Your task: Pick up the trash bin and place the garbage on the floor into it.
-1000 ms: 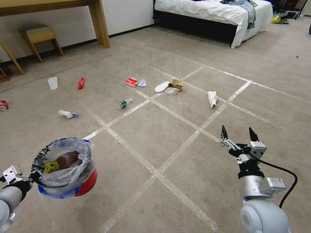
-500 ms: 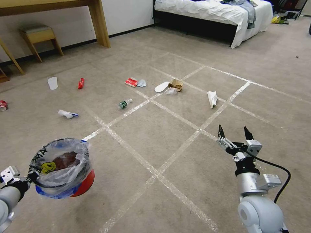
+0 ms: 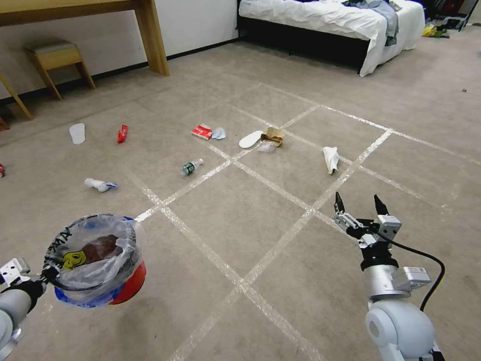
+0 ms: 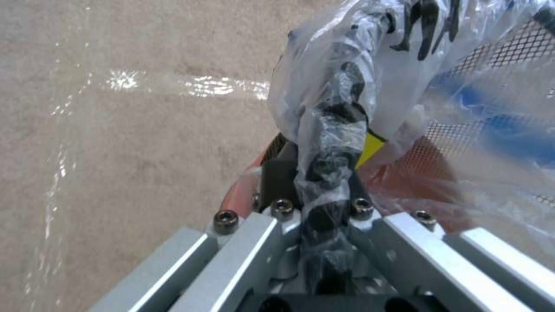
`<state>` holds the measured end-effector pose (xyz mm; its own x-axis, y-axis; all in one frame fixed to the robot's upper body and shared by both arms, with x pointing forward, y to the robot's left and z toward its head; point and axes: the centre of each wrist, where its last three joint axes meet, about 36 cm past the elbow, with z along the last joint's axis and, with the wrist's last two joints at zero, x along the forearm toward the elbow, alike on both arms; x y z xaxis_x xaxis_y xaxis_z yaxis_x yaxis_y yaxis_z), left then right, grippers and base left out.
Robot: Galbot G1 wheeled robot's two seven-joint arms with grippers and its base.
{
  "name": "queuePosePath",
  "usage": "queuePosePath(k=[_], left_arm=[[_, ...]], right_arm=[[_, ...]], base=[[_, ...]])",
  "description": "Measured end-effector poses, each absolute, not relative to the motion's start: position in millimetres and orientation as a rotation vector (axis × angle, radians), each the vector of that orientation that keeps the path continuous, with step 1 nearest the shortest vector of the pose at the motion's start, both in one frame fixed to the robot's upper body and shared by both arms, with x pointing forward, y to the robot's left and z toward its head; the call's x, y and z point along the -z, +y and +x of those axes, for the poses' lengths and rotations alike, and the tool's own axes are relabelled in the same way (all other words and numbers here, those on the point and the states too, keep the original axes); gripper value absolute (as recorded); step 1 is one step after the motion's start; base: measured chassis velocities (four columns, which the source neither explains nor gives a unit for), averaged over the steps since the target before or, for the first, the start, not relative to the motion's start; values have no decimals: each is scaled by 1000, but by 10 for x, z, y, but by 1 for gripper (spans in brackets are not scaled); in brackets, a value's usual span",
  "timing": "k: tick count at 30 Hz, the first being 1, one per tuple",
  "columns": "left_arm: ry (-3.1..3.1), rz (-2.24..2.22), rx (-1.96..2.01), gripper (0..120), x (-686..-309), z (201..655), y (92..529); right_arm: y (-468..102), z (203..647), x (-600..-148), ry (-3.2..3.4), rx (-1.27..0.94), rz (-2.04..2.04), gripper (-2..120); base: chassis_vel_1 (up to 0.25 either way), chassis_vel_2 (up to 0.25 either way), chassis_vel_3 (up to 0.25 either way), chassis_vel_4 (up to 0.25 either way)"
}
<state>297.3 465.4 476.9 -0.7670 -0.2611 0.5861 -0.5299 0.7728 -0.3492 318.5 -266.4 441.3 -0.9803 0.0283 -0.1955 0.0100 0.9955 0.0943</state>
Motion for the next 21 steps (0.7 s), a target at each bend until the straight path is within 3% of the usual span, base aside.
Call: queuePosePath(k=[21], left_arm=[[-2442,615,-696,0,-4762,2961,4742]], right_arm=[[-2635,3196,-4455,2939,-142,8,100]], base=[[-117,117,122,-123]])
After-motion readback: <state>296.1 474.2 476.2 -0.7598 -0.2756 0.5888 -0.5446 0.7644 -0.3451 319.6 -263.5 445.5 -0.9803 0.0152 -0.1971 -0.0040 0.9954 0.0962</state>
